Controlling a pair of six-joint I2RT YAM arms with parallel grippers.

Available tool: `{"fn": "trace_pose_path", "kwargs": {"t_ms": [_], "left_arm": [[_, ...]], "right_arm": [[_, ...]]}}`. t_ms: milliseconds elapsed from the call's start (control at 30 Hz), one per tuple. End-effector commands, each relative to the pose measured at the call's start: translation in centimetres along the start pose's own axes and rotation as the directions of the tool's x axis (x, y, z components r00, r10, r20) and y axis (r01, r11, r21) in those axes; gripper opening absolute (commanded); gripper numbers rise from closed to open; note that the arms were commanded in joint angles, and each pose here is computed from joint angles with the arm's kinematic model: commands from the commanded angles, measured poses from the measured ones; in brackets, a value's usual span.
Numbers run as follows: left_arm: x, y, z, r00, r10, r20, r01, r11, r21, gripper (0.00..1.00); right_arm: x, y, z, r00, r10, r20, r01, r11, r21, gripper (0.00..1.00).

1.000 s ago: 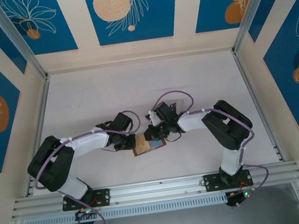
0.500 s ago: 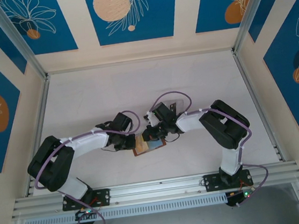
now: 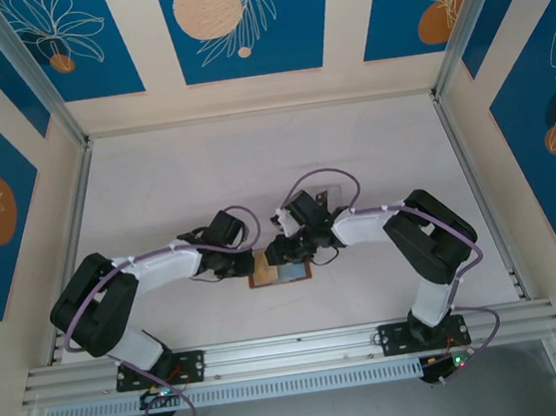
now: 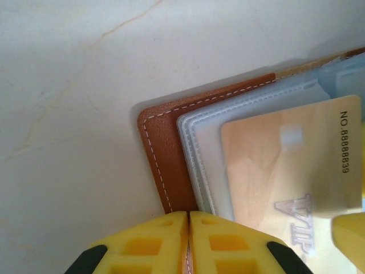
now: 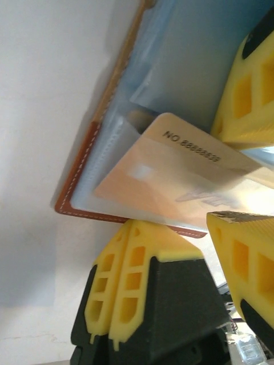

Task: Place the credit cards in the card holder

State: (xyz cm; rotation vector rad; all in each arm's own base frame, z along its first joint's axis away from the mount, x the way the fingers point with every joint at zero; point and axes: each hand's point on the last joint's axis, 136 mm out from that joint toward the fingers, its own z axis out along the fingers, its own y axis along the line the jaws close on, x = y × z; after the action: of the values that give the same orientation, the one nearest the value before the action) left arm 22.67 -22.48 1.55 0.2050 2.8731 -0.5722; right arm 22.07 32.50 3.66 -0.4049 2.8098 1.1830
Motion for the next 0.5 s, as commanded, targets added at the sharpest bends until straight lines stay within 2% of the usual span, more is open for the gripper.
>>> {"fn": "trace_pose_path", "kwargs": {"t_ms": [0,167,233,400,467], "left_arm": [[2.9,3.3,1.9,0.996,-0.039,-0.079,0.031,0.994,-0.103,0.11],[3.0,3.2,1.9,0.996,-0.037,-0.079,0.029,0.995,-0.099,0.12],[3.0,3.2,2.0,0.996,-0.036,-0.082,0.028,0.995,-0.097,0.12],[3.0,3.3,2.1,0.996,-0.036,-0.083,0.028,0.995,-0.098,0.12],[3.1,3.3,2.1,0.996,-0.037,-0.083,0.029,0.995,-0.097,0.12]], "right_arm": [[1.7,-1.0,-1.1,0.998,0.025,-0.052,-0.023,0.998,0.053,0.35],[1.1,-0.8,-2.1,0.999,0.020,-0.034,-0.017,0.996,0.083,0.35],[0.8,-1.0,-2.4,1.000,0.021,-0.020,-0.019,0.995,0.101,0.31],[-0.2,-0.7,-2.5,1.000,0.003,0.006,-0.004,0.990,0.141,0.00],[-0.5,-0.4,-2.3,1.000,-0.004,0.007,0.003,0.990,0.144,0.00]]}}
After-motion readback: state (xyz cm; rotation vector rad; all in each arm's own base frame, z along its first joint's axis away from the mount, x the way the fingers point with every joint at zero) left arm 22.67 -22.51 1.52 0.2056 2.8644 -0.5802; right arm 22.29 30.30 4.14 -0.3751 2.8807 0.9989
